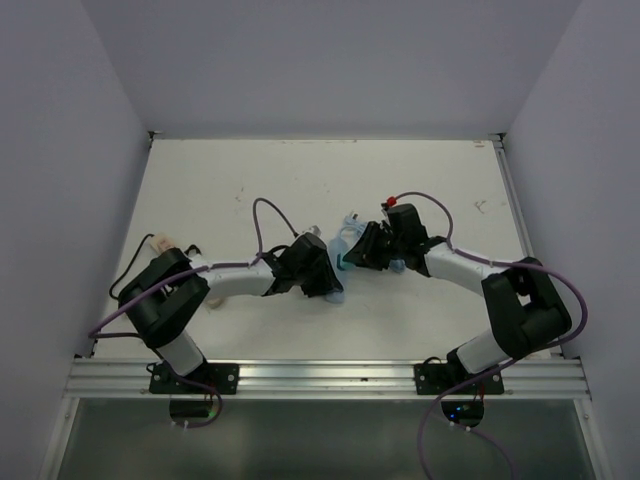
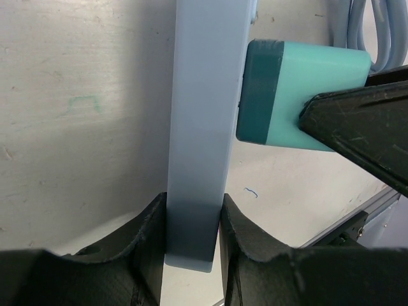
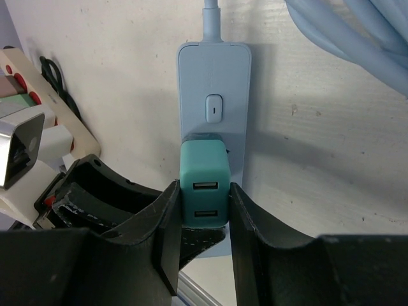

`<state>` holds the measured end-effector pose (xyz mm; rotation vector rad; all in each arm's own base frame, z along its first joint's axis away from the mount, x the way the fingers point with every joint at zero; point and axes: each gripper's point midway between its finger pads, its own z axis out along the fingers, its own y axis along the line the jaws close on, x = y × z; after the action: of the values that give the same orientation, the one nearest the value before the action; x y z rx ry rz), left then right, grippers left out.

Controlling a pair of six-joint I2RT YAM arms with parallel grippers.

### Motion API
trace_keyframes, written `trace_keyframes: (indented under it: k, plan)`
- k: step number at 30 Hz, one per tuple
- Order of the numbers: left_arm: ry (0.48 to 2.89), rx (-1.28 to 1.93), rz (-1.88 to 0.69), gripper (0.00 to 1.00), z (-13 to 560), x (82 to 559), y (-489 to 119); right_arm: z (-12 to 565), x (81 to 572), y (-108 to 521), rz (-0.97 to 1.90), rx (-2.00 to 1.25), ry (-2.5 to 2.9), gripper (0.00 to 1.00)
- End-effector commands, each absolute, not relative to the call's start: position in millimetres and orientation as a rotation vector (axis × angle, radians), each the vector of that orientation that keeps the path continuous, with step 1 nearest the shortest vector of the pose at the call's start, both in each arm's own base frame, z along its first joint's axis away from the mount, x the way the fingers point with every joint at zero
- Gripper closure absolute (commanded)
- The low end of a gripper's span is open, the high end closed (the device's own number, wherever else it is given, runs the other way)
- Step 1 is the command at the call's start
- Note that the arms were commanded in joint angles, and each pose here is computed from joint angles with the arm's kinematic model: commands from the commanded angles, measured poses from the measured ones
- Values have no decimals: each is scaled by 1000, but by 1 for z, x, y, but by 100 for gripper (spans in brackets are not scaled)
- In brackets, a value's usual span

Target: Pull the plug off the socket

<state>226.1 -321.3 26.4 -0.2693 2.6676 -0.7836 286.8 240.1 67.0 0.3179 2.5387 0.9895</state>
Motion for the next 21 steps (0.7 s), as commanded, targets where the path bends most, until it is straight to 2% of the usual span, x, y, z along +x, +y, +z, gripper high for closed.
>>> trace_keyframes:
  k: [1, 15, 21]
  plan:
    - [2709, -450, -284, 100, -15, 220, -233, 49, 272, 205, 869, 420, 2624, 100]
    - [2706, -573, -105, 100, -27, 213, -198, 73, 272, 197, 884, 483, 2570, 100]
    - [2713, -552, -149, 100, -27, 214, -205, 92, 285, 189, 895, 511, 2485, 100]
